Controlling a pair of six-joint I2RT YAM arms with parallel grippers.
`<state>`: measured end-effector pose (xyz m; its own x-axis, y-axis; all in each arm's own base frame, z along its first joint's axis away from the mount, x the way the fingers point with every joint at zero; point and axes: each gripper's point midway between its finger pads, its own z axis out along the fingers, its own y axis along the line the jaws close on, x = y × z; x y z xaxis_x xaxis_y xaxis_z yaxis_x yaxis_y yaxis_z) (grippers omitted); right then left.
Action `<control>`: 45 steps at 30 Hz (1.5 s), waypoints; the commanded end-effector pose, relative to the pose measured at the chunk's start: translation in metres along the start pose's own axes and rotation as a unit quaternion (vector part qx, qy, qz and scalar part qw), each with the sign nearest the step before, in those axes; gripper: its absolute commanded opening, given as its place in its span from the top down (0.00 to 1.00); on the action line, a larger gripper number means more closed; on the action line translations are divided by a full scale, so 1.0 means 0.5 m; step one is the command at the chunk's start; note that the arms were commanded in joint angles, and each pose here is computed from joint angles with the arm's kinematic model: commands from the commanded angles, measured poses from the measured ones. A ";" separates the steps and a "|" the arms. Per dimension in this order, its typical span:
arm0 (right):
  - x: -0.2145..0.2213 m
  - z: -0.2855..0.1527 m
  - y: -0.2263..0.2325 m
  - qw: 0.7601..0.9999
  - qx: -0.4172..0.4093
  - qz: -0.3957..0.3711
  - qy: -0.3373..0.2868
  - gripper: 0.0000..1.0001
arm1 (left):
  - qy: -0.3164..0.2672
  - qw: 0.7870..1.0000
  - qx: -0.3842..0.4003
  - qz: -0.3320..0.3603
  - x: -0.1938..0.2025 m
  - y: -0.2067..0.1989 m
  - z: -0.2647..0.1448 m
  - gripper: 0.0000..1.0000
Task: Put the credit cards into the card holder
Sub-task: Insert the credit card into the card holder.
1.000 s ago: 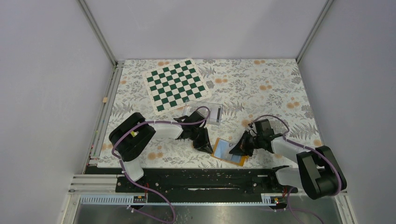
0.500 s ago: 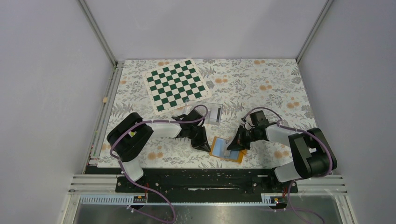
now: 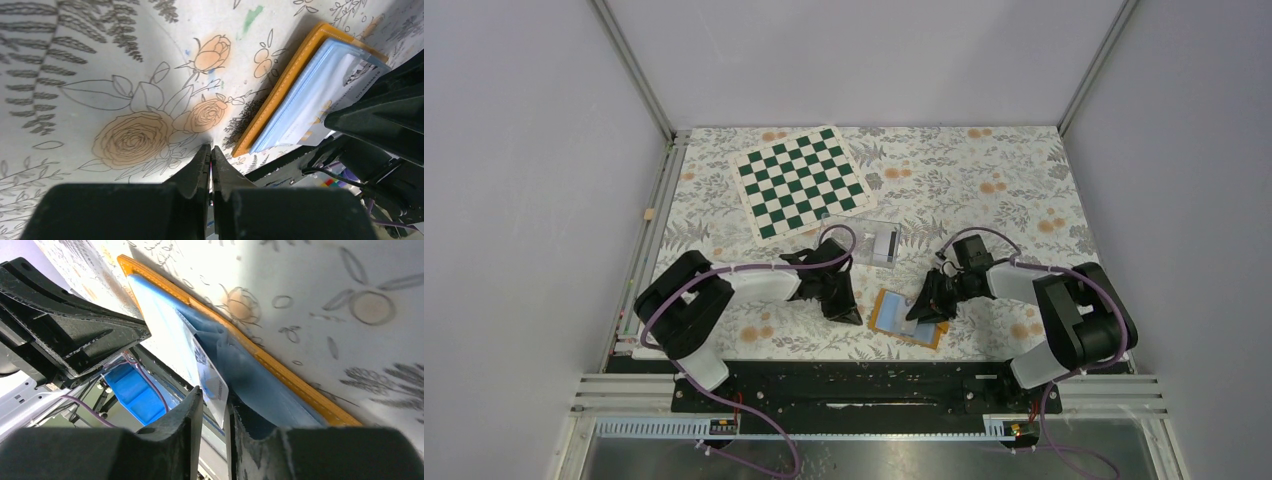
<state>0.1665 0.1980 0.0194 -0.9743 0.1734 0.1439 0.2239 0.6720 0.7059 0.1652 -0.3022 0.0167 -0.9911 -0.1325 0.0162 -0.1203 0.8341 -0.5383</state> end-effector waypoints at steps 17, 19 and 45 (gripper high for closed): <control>-0.016 0.046 0.075 0.991 0.065 -0.112 0.020 0.44 | -0.051 0.998 -0.029 -0.026 -0.057 0.055 -0.022 0.99; -0.010 0.054 0.084 0.991 0.064 -0.118 0.030 0.41 | -0.046 0.998 -0.023 -0.026 -0.058 0.051 -0.017 1.00; 0.045 0.104 0.166 0.983 0.057 -0.156 0.073 0.28 | -0.019 0.999 0.020 -0.041 -0.013 0.023 0.002 1.00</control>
<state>0.1646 0.2866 0.0345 -0.9915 -0.0914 0.0927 -0.0079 0.7531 0.6579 0.1823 -0.2969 0.0164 -0.9748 -0.2219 0.0224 -0.1913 0.7806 -0.5950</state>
